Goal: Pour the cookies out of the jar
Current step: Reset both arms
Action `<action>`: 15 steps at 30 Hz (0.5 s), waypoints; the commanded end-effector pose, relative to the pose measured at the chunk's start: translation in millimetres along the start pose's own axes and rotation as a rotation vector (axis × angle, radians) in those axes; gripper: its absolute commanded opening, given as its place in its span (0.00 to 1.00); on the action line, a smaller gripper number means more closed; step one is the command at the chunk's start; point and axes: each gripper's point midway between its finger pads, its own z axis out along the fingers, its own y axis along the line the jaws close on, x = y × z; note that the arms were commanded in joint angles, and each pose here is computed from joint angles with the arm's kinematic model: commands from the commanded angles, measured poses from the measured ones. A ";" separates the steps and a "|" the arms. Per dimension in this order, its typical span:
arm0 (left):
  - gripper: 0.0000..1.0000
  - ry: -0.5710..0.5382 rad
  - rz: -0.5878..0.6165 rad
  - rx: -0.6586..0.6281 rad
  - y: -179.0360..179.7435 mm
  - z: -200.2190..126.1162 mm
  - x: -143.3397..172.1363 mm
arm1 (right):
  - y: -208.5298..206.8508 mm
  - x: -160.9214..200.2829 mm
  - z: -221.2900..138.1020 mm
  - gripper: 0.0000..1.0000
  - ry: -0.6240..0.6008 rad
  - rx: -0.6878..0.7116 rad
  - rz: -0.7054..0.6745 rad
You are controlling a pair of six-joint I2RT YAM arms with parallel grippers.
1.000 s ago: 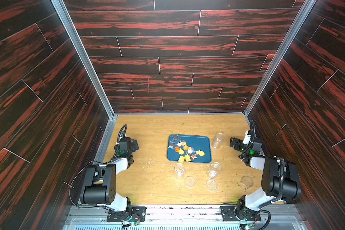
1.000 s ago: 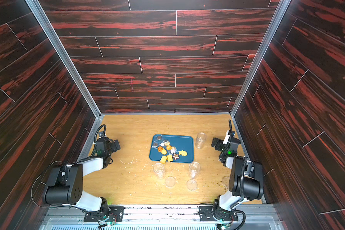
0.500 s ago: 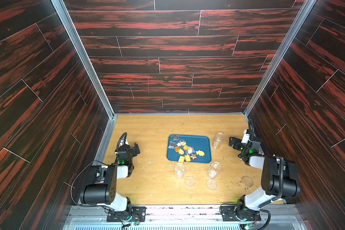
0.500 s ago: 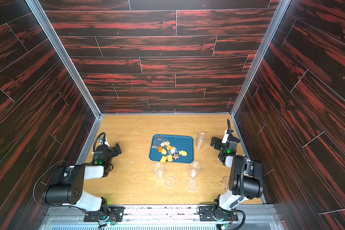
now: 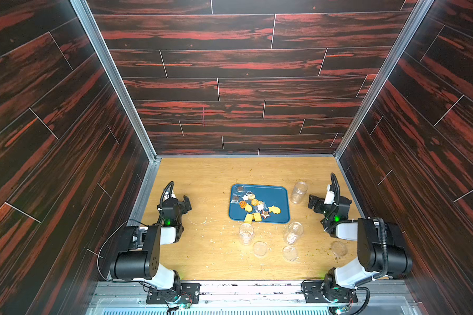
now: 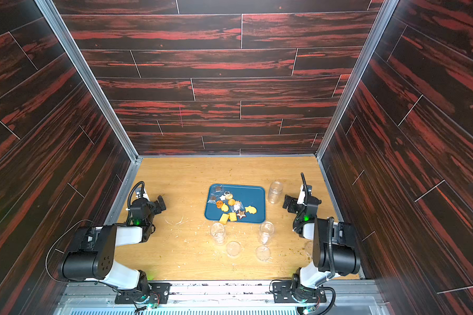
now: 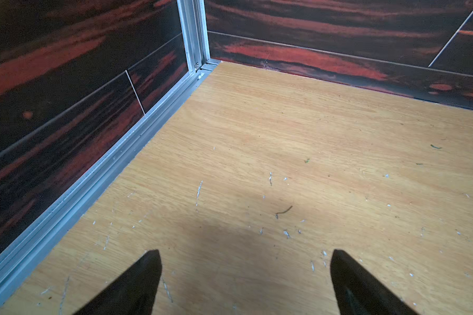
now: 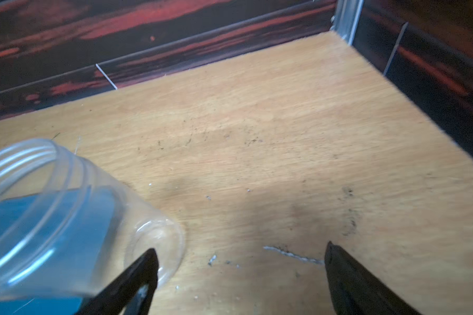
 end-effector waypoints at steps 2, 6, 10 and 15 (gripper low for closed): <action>1.00 -0.036 0.004 -0.010 0.4 1.2 -12.1 | 6.7 -31.2 -25.0 0.98 -0.219 -0.005 -0.059; 1.00 -0.035 0.007 -0.013 0.4 1.0 -12.0 | 9.6 -29.0 -55.8 0.98 -0.363 -0.016 -0.075; 1.00 -0.032 0.022 -0.013 -2.0 1.8 -12.1 | 9.8 -31.1 -69.0 0.98 -0.423 -0.016 -0.072; 1.00 -0.031 0.024 -0.013 -2.7 1.9 -12.1 | 5.1 -30.5 -62.8 0.98 -0.400 0.008 -0.058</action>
